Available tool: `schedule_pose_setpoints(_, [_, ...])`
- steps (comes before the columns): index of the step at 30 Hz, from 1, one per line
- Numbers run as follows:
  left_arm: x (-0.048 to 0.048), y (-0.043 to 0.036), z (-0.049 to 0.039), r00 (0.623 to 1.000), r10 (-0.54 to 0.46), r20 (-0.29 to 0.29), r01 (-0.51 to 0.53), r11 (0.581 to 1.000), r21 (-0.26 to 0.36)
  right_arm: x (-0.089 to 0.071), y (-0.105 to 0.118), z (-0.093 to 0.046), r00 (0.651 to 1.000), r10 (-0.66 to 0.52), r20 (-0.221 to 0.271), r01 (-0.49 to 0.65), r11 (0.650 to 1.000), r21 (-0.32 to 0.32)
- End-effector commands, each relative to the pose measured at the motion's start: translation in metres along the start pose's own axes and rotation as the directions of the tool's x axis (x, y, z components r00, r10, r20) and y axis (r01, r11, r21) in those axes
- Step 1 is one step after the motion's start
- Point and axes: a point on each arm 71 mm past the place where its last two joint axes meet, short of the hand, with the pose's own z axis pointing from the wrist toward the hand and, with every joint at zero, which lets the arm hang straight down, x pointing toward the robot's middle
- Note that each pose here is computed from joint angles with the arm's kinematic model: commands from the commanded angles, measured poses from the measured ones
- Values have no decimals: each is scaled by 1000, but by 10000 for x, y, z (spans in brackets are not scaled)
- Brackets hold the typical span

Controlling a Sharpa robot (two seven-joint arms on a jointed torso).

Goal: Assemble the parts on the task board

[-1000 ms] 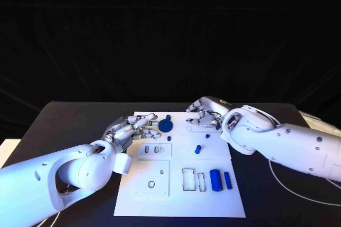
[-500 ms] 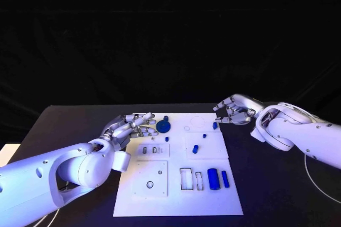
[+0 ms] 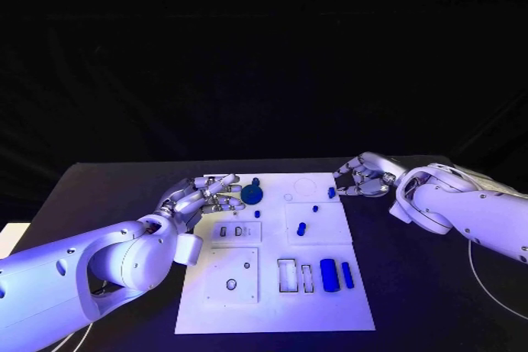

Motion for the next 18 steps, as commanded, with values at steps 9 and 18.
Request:
schedule_pose_setpoints(9, [35,-5,2,1000,-3,-28,4,1000,13,153,2,35,998,-2,-57,1,1000,-15])
schedule_pose_setpoints(18, [35,-4,0,1000,-3,-28,4,1000,12,213,-7,51,998,3,-68,-4,1000,-14])
